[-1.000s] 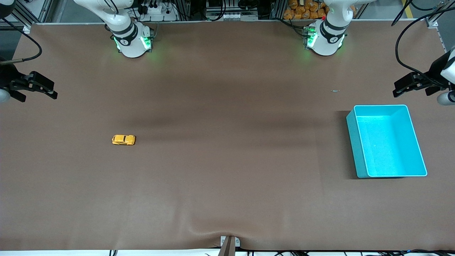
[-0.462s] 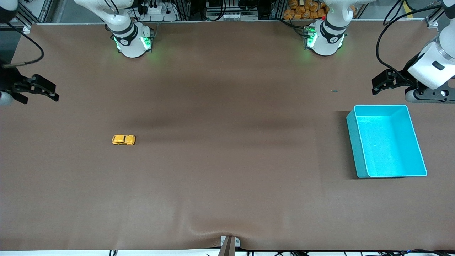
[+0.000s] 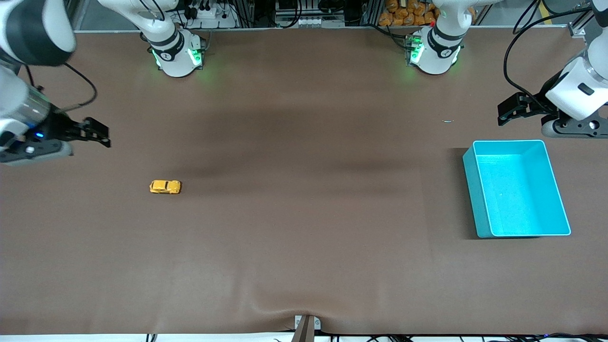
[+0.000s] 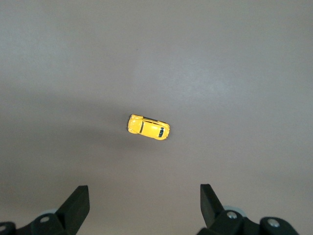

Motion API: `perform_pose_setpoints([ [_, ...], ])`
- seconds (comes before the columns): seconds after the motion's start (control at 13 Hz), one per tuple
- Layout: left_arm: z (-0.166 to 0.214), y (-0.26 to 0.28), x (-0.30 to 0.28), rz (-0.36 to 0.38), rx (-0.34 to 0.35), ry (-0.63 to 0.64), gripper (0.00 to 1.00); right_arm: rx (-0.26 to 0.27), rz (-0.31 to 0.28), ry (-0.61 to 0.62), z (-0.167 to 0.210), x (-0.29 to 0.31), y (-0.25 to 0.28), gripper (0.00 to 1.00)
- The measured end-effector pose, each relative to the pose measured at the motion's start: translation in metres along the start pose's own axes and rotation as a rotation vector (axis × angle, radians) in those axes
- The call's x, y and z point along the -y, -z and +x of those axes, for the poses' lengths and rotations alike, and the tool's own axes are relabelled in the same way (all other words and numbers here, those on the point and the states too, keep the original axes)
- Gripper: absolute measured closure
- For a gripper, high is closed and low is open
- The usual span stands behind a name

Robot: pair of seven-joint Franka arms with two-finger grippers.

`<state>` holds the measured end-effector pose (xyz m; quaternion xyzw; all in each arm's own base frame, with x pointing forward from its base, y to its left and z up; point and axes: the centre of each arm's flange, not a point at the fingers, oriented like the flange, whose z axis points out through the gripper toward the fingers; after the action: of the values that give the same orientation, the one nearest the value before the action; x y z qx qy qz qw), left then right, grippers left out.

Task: Wind and store yellow beetle car
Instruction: 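Reach the open right gripper down over the yellow toy car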

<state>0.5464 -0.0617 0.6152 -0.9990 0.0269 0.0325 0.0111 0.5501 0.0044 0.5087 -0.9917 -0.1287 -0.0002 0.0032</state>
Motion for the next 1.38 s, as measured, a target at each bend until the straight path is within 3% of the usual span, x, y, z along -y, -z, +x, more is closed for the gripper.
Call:
perform_pose_setpoints([
  [0.38,0.0,0.001,-0.005,0.0,-0.002,-0.009,0.0,-0.002,-0.007,0.237,-0.002,0.024,-0.07,0.0],
  [0.92,-0.001,0.003,-0.008,0.001,-0.007,-0.014,0.0,0.001,-0.002,0.869,0.005,0.001,-0.194,0.0],
  [1.38,-0.001,0.004,-0.009,-0.017,-0.007,-0.013,0.0,-0.006,-0.001,1.091,0.012,-0.002,-0.263,0.0],
])
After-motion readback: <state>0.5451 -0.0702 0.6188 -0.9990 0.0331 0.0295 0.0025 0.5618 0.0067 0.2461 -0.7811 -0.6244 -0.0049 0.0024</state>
